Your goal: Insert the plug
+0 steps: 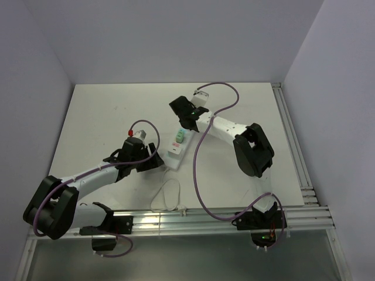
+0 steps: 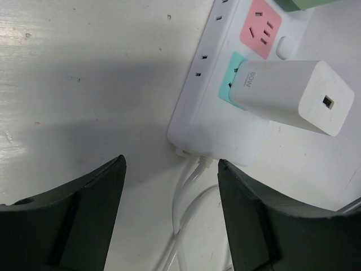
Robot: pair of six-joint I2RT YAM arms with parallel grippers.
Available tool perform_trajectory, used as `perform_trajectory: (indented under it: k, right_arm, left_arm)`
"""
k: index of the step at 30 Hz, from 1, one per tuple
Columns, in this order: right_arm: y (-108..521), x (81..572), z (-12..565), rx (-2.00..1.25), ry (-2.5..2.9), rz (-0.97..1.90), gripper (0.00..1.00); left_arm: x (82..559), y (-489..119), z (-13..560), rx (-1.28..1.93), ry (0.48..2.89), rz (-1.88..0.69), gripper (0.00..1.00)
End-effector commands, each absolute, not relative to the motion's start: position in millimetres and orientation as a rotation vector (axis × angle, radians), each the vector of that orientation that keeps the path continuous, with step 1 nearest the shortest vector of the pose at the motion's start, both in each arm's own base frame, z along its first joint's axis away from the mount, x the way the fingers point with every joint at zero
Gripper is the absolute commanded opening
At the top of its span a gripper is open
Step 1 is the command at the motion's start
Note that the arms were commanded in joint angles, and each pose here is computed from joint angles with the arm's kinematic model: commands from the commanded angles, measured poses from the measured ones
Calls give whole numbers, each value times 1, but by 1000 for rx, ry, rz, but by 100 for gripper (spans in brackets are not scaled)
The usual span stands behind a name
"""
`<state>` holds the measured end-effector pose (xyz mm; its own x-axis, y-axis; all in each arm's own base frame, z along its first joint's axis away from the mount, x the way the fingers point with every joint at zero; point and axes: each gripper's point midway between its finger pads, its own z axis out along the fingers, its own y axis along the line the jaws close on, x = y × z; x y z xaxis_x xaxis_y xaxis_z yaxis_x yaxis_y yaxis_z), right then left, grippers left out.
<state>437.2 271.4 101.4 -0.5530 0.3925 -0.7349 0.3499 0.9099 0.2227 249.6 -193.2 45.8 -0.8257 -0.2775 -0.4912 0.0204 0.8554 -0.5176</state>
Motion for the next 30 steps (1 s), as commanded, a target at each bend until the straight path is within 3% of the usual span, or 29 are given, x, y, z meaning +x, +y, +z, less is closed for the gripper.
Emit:
perform_trajectory:
  k: [1,30]
  right_arm:
    - [276,449,125,545,2129,76,0]
    - [282,451,108,525,2152,66,0]
  left_arm:
    - [261,-201,66,-151,2393,-739,72]
    - [263,-206,68,-136,2383,-766,72]
